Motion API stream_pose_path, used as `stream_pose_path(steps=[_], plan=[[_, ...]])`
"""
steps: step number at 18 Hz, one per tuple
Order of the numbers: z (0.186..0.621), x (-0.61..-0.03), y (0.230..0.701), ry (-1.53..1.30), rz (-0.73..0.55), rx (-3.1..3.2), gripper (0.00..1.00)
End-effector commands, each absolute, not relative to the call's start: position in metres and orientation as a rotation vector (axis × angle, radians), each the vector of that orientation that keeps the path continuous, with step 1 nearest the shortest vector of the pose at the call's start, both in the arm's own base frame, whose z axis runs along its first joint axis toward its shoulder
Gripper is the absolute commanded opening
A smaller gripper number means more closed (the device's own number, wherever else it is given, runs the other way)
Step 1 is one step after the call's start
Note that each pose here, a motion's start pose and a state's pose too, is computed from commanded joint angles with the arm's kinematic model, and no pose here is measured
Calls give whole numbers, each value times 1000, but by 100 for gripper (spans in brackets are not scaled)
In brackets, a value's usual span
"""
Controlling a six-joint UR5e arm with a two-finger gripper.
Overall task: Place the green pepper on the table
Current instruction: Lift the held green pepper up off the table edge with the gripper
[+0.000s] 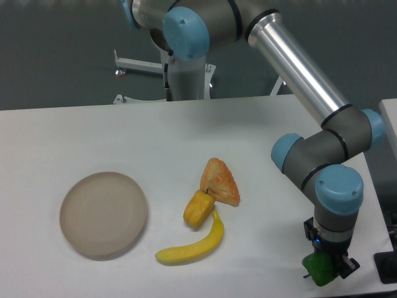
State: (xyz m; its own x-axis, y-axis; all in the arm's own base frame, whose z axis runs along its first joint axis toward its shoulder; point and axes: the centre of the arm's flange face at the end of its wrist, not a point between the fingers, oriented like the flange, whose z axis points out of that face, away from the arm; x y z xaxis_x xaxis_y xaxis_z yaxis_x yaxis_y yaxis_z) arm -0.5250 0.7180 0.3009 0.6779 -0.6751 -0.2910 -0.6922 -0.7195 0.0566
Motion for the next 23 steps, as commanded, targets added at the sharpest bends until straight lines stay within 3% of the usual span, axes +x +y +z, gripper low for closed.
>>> stream_pose_path(steps=[10, 18, 23], plan=[[321, -513, 700, 1140, 386, -2815, 51], [347, -518, 613, 1176, 261, -2819, 51], [336, -512, 561, 1182, 150, -2794, 51]])
